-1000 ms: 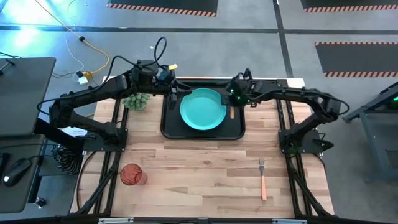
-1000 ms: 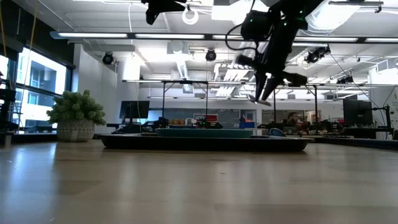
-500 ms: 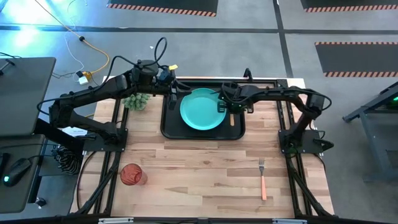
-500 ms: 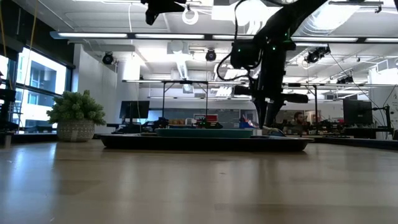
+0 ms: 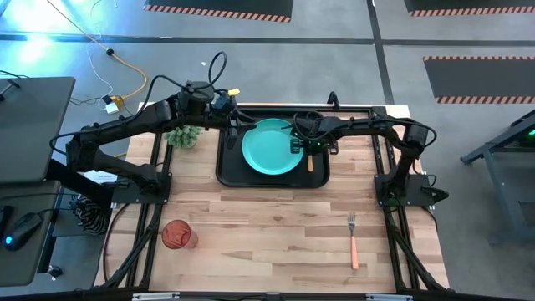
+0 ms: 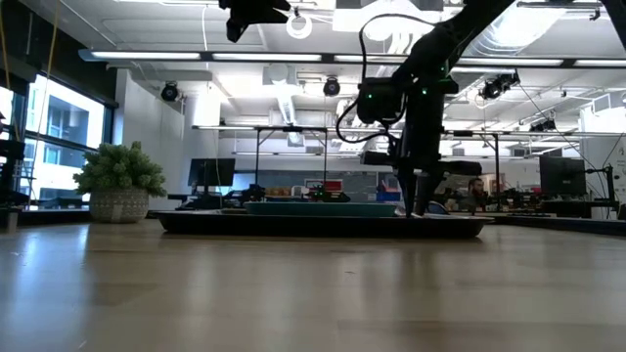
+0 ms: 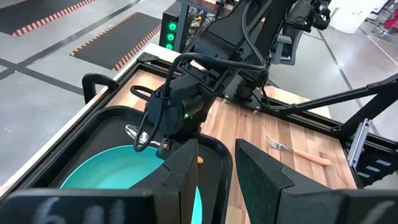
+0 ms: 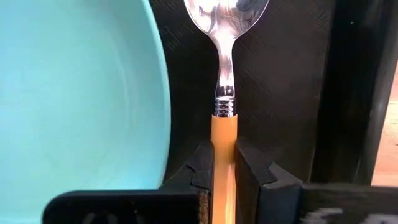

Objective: Pick and place plate/cup/fork/spoon on tray
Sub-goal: Put the spoon onto the black tray

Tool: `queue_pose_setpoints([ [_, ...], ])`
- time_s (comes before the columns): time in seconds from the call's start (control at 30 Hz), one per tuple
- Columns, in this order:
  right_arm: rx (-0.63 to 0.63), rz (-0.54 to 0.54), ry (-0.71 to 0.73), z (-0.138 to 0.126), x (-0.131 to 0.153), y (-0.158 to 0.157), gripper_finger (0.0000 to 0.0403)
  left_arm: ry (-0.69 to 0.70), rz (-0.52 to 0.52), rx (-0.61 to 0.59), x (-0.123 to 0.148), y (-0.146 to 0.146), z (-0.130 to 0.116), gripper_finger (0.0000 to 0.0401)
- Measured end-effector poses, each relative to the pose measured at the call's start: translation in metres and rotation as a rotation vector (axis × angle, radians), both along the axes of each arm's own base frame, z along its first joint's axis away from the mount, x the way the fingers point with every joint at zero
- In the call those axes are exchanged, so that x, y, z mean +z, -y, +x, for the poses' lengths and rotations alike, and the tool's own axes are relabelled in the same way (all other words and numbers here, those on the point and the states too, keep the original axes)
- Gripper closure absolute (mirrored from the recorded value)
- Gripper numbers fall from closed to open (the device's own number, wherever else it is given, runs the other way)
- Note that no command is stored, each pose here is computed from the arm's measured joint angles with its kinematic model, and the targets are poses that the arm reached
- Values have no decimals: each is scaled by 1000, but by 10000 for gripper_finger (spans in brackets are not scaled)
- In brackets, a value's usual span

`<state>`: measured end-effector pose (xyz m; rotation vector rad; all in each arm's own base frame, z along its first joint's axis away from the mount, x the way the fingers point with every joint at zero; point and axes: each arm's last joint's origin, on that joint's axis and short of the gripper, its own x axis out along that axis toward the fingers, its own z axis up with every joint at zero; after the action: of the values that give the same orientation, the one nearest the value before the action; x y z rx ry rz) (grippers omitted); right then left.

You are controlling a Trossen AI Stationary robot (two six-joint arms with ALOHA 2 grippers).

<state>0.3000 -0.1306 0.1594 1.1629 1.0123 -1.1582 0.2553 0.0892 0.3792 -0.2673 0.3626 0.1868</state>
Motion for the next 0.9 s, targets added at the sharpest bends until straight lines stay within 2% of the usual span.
queue_pose_setpoints([
  [0.6, -4, 29, -20, 3, -12, 0, 383, -3, -1, 0, 0, 0, 0, 302],
  [0.9, -15, 30, -26, 3, -13, -1, 328, -3, 0, 0, 0, 0, 0, 302],
])
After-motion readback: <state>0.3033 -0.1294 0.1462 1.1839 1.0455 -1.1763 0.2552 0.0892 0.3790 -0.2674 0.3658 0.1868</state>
